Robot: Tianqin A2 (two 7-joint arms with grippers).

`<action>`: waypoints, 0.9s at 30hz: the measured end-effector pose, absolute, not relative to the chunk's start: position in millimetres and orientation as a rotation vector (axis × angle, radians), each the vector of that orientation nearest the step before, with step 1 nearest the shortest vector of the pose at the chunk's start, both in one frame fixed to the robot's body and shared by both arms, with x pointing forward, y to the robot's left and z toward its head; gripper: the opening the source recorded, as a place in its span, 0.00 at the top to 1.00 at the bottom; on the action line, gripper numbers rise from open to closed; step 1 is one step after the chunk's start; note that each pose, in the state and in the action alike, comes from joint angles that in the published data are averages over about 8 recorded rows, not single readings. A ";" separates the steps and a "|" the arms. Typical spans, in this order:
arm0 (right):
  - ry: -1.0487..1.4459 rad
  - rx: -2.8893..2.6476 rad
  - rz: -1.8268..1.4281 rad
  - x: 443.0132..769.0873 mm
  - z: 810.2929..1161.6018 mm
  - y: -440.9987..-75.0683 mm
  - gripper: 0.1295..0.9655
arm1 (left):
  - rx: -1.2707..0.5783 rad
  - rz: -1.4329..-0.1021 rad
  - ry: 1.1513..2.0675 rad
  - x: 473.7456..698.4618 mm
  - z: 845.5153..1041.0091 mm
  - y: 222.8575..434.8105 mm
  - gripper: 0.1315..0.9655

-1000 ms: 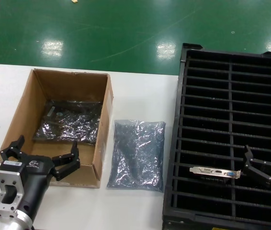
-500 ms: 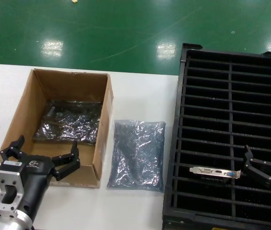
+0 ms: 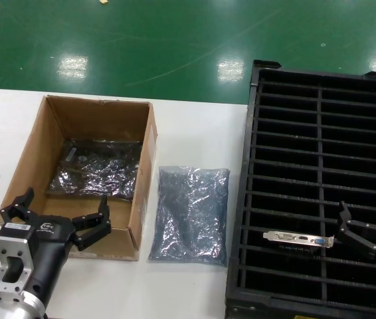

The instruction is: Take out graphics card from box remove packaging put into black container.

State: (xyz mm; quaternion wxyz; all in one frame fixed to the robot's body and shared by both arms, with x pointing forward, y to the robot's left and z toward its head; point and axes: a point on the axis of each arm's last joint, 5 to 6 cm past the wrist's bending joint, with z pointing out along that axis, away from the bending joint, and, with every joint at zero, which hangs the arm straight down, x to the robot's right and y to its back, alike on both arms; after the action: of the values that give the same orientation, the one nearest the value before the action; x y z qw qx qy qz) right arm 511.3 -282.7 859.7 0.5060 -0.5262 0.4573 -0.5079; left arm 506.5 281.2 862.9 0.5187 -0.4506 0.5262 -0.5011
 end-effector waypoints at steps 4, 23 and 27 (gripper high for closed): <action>1.103 -1.269 -1.225 511.3 859.7 -282.7 0.00 | -1.081 -1.202 1.262 506.5 862.9 281.2 0.00; 1.103 -1.269 -1.225 511.3 859.7 -282.7 0.00 | -1.081 -1.202 1.262 506.5 862.9 281.2 0.00; 1.103 -1.269 -1.225 511.3 859.7 -282.7 0.00 | -1.081 -1.202 1.262 506.5 862.9 281.2 0.00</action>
State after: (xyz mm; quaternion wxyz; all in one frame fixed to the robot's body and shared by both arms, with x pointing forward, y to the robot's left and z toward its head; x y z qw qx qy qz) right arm 511.3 -282.7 859.7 0.5060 -0.5262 0.4573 -0.5079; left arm 506.5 281.2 862.9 0.5187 -0.4506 0.5262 -0.5011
